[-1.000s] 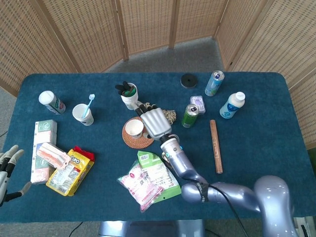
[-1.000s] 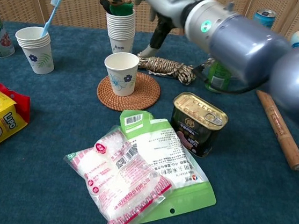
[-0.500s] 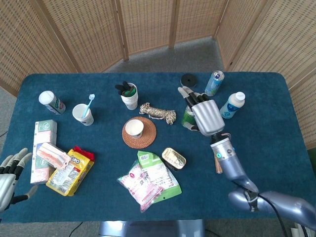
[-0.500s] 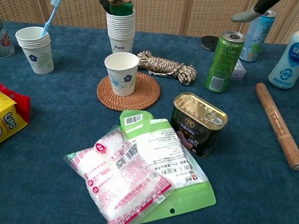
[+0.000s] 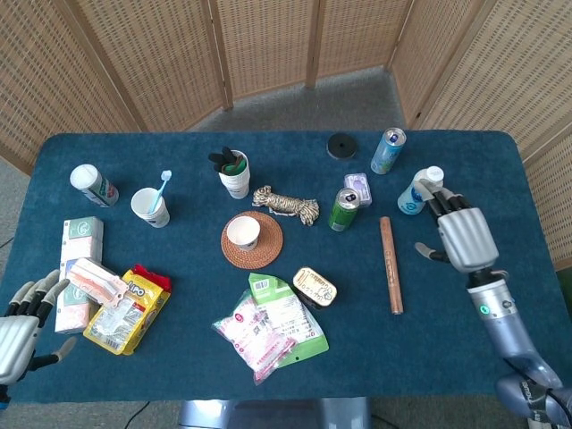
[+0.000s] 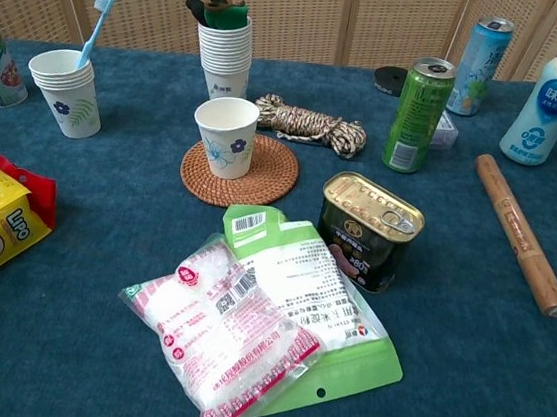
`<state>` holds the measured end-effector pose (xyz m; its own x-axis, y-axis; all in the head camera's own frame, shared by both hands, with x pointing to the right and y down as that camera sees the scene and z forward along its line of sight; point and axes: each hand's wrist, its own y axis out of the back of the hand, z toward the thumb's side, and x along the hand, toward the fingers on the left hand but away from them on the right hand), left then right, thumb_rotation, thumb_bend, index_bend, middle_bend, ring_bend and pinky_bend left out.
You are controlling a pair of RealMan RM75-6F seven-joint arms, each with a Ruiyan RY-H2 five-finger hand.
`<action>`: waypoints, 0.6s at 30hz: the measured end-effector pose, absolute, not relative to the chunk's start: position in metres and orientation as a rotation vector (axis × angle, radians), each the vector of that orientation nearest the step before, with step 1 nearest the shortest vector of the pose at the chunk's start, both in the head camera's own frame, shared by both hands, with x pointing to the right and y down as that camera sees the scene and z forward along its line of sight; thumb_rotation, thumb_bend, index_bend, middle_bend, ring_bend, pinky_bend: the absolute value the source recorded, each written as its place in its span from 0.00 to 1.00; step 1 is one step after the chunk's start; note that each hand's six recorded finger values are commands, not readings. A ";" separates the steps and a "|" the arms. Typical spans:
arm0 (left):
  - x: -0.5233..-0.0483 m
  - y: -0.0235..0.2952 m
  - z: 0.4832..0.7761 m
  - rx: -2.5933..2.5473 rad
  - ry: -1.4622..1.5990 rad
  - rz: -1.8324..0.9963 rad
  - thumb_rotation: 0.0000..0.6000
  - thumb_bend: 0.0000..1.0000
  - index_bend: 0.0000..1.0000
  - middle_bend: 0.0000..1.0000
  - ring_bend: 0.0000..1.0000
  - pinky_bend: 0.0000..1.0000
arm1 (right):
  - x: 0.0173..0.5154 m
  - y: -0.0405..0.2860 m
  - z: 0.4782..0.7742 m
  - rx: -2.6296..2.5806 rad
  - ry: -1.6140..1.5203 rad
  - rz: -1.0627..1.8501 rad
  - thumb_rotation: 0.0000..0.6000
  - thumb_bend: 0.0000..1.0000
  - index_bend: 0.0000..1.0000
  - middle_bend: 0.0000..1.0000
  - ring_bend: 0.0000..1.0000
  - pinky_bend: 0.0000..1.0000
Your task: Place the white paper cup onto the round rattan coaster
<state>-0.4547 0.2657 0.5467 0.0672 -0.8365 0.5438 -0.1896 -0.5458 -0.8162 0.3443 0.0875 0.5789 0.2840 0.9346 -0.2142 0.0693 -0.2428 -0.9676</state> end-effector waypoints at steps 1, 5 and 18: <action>-0.454 0.266 0.548 -1.798 1.015 -1.515 1.00 0.32 0.00 0.00 0.00 0.00 | 0.353 0.092 0.580 -1.557 -0.954 1.129 1.00 0.00 0.07 0.12 0.20 0.34; -0.452 0.265 0.551 -1.799 0.999 -1.516 1.00 0.32 0.00 0.00 0.00 0.00 | 0.386 0.116 0.581 -1.520 -0.985 1.207 1.00 0.00 0.06 0.12 0.15 0.34; -0.446 0.270 0.552 -1.787 0.968 -1.511 1.00 0.32 0.00 0.00 0.00 0.00 | 0.458 0.209 0.594 -1.504 -1.037 1.492 1.00 0.00 0.00 0.00 0.00 0.16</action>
